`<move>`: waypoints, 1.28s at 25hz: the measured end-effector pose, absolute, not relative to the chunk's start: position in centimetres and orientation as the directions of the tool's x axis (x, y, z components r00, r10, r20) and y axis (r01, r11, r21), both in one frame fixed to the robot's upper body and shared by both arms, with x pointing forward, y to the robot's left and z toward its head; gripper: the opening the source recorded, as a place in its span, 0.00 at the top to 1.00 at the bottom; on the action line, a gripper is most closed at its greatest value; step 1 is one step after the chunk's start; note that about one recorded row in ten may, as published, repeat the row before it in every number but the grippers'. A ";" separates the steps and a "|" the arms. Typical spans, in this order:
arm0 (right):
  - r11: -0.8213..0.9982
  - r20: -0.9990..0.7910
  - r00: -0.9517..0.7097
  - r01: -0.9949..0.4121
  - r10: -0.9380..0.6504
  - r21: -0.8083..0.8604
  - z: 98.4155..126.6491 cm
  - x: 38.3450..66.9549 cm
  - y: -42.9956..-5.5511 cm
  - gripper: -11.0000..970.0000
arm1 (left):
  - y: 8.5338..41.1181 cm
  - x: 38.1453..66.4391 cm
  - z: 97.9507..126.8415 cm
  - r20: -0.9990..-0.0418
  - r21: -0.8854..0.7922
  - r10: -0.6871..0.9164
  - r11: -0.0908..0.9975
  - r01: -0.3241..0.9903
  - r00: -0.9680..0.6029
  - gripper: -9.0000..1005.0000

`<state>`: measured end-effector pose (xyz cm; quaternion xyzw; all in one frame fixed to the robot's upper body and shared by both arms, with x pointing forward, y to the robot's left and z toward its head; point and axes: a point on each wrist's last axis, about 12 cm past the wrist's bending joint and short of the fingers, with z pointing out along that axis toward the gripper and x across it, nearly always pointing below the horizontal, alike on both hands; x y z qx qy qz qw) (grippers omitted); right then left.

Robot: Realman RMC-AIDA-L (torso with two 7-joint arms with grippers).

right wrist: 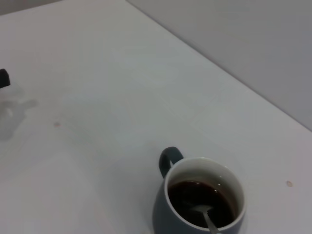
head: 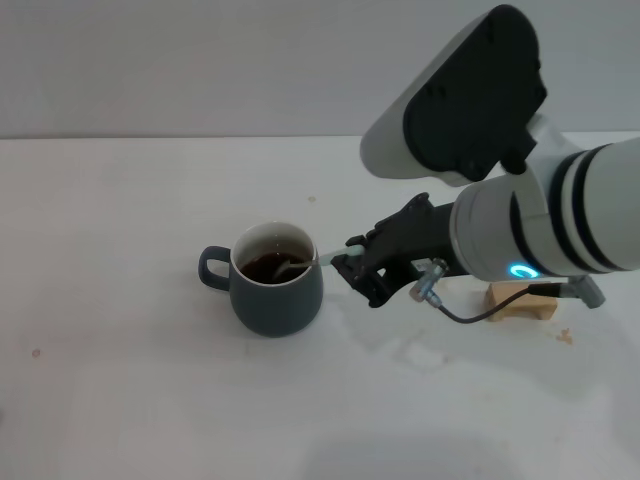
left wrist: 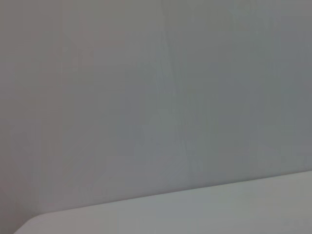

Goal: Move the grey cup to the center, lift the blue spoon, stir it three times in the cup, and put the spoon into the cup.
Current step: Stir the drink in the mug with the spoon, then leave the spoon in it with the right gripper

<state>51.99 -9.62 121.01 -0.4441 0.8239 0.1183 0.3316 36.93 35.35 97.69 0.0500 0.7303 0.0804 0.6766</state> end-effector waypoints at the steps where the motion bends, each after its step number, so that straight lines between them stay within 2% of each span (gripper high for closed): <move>1: 0.573 -0.649 -0.384 -0.814 -0.657 -0.099 120.8 52.1 -9.4 0.83 | 35.4 36.9 97.7 -0.980 0.185 0.182 0.982 -0.036 -0.079 0.99; 18: 0.541 -0.654 -0.355 -0.835 -0.668 -0.099 119.8 53.5 -7.5 0.83 | 35.4 36.7 97.6 -0.980 0.185 0.181 0.982 -0.039 -0.084 0.99; 32: 0.589 -0.657 -0.379 -0.798 -0.652 -0.123 119.7 55.3 -9.0 0.83 | 35.4 36.7 97.5 -0.979 0.186 0.182 0.982 -0.039 -0.092 0.99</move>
